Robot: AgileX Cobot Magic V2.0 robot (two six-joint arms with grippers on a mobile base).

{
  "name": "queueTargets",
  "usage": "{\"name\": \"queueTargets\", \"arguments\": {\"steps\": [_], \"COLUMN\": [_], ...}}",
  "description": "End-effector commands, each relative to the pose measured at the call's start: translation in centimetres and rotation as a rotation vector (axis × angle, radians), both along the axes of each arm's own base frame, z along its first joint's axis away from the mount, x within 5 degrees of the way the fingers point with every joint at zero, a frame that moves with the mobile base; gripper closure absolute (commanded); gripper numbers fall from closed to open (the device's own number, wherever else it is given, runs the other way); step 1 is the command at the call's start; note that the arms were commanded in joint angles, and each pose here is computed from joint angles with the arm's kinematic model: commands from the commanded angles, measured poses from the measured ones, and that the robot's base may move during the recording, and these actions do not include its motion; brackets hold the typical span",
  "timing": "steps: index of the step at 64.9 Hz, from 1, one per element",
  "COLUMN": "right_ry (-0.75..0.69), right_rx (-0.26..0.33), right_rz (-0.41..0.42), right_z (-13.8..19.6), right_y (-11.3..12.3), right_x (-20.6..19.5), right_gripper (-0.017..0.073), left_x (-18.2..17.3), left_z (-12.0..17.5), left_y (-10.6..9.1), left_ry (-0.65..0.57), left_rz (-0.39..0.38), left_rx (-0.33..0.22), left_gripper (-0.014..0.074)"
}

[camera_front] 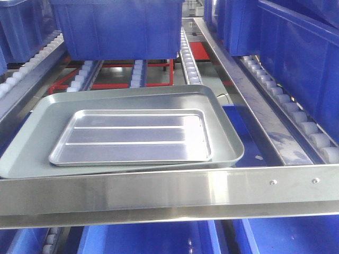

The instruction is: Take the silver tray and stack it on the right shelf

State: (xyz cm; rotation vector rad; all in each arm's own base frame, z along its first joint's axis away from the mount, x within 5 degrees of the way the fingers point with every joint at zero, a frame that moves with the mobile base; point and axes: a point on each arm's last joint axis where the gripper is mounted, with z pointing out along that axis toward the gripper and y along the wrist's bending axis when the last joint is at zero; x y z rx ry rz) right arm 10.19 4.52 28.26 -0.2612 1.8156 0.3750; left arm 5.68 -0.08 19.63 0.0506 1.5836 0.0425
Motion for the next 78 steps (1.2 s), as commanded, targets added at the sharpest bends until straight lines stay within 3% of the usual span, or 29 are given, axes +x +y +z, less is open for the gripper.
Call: {"name": "queueTargets", "arguments": {"steps": [1,27,42,60,78], "right_ry": [-0.111,-0.119,-0.185,-0.303,-0.333], "right_rx": [0.026,0.003,-0.003,-0.017,-0.020], "right_rz": [0.016,-0.009,-0.137,-0.400,-0.452], "right_z": [1.7,1.5,1.1,-5.2,-7.9], "right_y": [0.2,-0.1,-2.1,-4.5,-4.8], "right_x": [0.1,0.3,-1.2,-4.8,-4.7], "right_gripper": [0.0503,0.0503,0.0503,0.0503,0.0503], "left_x": [0.0,0.0,0.0,0.0,0.0], "left_z": [0.0,0.0,0.0,0.0,0.0], "left_y": [0.2,0.2,0.2,0.2,0.2], "left_ry": [-0.076,-0.076,-0.076,-0.076,-0.076], "left_rz": [0.018,0.018,0.018,0.018,0.018], "left_rx": [-0.009,-0.009,-0.009,-0.009,-0.009], "left_gripper": [0.0676,0.0676,0.0676,0.0676,0.0676]}}
